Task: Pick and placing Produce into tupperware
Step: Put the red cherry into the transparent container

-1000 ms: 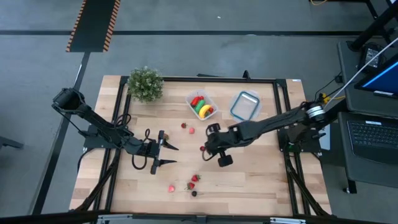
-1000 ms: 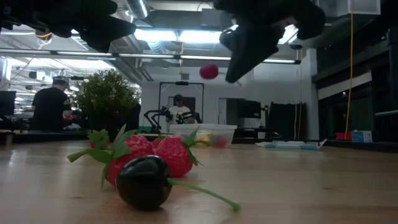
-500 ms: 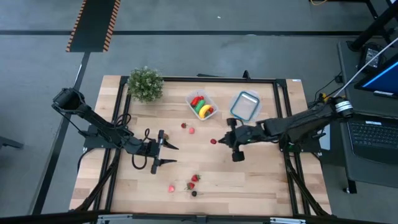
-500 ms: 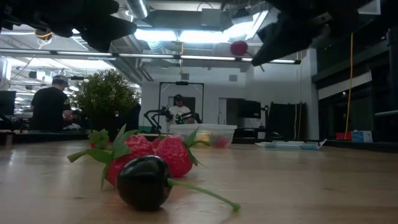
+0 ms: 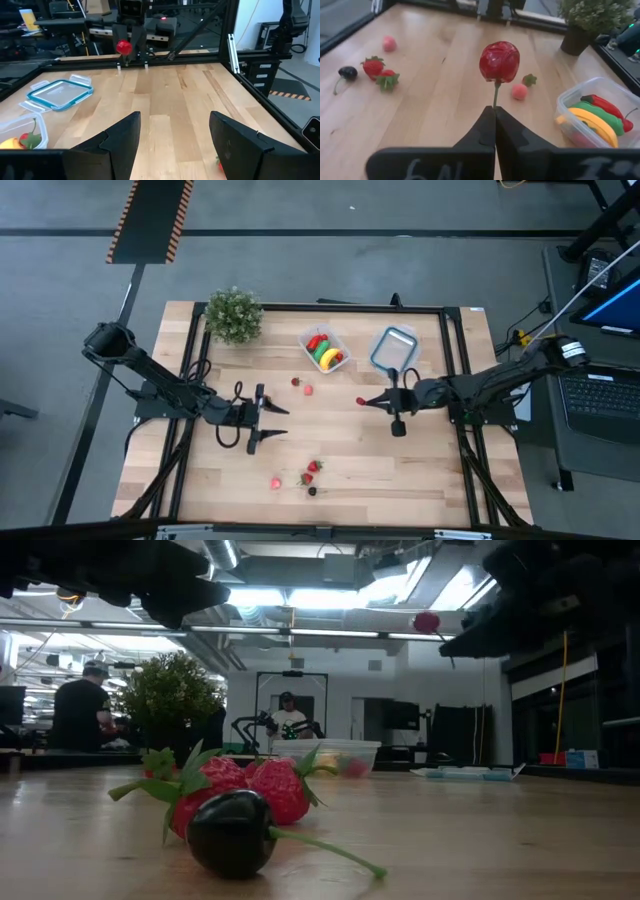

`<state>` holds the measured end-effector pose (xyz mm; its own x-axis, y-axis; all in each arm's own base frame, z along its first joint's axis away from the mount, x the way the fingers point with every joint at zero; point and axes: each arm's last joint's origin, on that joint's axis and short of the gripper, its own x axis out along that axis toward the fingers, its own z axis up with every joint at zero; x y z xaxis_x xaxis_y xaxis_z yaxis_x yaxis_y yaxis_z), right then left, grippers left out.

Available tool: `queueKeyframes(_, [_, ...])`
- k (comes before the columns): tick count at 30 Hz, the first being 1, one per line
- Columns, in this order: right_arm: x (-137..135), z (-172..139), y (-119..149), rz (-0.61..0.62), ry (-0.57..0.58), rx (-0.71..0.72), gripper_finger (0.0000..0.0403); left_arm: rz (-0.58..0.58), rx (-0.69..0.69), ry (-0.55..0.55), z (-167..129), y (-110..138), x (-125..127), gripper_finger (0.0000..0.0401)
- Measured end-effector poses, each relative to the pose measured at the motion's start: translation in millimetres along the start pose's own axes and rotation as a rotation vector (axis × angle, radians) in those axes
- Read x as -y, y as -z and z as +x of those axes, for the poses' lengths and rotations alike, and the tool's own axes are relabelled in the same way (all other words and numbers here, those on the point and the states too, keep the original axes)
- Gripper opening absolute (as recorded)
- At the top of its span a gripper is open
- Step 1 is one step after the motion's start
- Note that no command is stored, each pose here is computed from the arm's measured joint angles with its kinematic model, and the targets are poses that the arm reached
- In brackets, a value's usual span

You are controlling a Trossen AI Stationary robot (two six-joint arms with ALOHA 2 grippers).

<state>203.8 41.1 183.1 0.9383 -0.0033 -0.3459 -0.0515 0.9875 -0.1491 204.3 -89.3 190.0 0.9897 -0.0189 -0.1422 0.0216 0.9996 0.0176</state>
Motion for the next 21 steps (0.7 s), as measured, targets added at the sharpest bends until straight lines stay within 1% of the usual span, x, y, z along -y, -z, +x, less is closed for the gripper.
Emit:
queueKeyframes(6, [-0.2,-9.7,23.6,0.045,-0.007,0.111,0.0,-0.001,0.0,-0.005,0.4,-0.1,-1.0,0.0231])
queueKeyframes(10, [-0.1,-14.3,36.8,0.084,-0.004,0.133,0.0,-0.002,0.001,-0.005,0.4,-0.1,-1.0,0.0231])
queueKeyframes(15, [3.2,-15.8,44.9,0.127,0.117,0.1,0.0,-0.002,0.001,-0.005,0.4,-0.1,-1.0,0.0231])
queueKeyframes(21, [7.8,-16.3,44.1,0.188,0.284,0.099,0.0,-0.003,0.001,-0.005,0.4,-0.1,-1.0,0.0231])
